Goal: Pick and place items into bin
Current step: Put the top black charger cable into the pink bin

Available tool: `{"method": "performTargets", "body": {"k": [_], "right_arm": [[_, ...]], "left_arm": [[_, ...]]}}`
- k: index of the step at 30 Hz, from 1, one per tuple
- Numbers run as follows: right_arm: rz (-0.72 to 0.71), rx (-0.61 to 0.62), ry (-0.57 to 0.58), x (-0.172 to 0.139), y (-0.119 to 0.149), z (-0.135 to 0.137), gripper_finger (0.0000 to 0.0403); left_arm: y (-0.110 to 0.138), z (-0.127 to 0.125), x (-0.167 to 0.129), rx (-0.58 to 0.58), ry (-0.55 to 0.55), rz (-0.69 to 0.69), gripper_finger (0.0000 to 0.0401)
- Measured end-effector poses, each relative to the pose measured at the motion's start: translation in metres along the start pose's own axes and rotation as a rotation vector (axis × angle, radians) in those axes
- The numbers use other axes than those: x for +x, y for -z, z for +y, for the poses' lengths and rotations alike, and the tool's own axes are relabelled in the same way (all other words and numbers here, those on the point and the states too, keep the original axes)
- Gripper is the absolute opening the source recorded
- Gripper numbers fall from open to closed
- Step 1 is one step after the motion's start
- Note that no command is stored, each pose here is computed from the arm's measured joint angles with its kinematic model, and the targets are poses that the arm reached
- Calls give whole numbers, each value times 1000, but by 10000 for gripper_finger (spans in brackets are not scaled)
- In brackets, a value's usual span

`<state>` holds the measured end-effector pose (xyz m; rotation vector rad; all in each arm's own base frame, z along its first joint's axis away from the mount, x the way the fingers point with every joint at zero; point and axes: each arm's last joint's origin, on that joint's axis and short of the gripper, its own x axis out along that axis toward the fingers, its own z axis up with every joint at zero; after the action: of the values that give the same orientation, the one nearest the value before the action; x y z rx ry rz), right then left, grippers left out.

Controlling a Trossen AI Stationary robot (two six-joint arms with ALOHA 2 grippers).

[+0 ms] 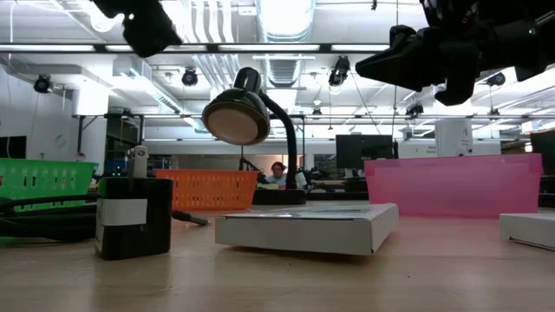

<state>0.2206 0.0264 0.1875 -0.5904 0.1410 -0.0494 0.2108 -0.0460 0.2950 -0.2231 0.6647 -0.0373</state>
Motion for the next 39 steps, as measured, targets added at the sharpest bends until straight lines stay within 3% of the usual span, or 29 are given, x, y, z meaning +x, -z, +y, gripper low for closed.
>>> {"method": "performTargets", "body": {"k": [5, 19, 26, 30, 34, 39], "right_arm": [[1, 15, 0, 0, 0, 0, 56], [22, 29, -13, 0, 2, 1, 56], [23, 39, -14, 0, 2, 2, 57], [23, 39, -14, 0, 3, 2, 57], [24, 39, -14, 0, 3, 2, 57], [24, 39, -14, 0, 3, 2, 57]], "left_arm": [[-3, -2, 10, -66, -73, 184, 140], [4, -21, 61, -97, -212, 567, 140], [11, -36, 82, -112, -197, 672, 140], [15, -43, 91, -189, -150, 735, 140], [20, -43, 98, -277, -174, 767, 140], [24, -42, 102, -288, -174, 786, 140]]}}
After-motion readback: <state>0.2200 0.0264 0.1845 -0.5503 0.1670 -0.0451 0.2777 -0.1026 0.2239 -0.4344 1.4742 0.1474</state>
